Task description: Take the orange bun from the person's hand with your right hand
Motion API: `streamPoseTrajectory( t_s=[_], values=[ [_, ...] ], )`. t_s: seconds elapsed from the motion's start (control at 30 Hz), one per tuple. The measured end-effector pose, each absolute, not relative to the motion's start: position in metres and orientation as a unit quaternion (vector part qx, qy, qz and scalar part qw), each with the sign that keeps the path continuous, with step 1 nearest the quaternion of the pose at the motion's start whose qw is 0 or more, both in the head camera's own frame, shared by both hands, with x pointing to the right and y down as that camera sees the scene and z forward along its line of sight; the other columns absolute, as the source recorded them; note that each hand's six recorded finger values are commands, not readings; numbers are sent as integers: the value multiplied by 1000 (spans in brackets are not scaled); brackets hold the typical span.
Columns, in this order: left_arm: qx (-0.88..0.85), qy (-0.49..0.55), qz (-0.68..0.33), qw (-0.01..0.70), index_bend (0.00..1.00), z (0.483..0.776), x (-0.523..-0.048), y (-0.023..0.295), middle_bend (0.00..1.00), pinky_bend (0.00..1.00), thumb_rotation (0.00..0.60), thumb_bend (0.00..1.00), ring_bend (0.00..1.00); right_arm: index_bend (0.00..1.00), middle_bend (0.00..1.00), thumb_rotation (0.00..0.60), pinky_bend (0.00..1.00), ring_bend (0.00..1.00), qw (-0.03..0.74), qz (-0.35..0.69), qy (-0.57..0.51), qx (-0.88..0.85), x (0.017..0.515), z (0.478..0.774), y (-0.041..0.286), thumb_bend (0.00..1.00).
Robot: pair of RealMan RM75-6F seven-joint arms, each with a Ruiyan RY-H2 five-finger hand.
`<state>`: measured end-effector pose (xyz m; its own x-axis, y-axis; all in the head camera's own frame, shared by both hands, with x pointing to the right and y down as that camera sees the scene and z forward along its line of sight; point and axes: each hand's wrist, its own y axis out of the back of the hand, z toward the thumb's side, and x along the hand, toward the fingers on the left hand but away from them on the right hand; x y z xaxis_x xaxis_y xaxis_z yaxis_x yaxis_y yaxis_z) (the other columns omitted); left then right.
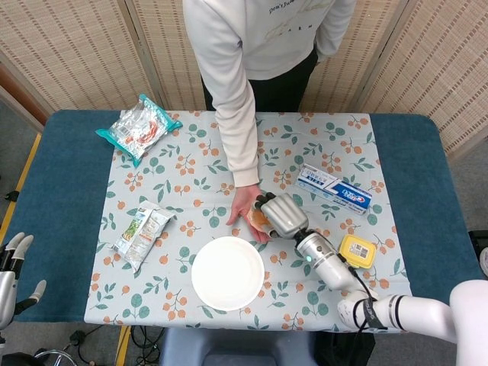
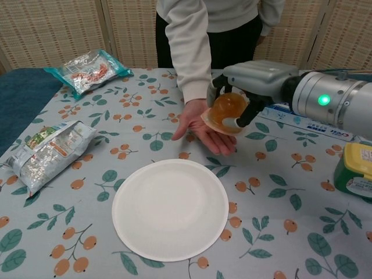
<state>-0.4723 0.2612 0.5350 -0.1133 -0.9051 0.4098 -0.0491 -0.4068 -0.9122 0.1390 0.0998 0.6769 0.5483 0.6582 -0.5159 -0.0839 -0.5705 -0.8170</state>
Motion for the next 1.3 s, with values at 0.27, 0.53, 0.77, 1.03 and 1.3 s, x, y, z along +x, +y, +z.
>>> streamPoseTrajectory(
  t_s=[0.27,0.53,0.77,1.03,1.3],
  values=[
    [-572,418,-615,346,77,537,-470,262,38,57,600,278,111,544,407,600,687,342,416,485,-206,-741,191,677,77,413],
    [-571,418,-617,346,76,537,-471,262,38,57,600,278,111,544,405,600,687,342,400,531,-189,-723,225,705,73,413],
    [-569,417,-619,346,76,536,-472,263,38,57,600,278,111,271,258,600,522,217,374,549,-159,-731,223,734,82,412],
    [-569,417,-619,346,74,537,-472,263,39,57,600,278,112,0,88,600,282,49,369,542,-156,-738,221,729,85,412],
    [-572,418,-614,349,73,536,-470,259,39,57,600,278,111,0,121,600,262,44,391,533,-200,-723,250,686,78,412]
  ],
)
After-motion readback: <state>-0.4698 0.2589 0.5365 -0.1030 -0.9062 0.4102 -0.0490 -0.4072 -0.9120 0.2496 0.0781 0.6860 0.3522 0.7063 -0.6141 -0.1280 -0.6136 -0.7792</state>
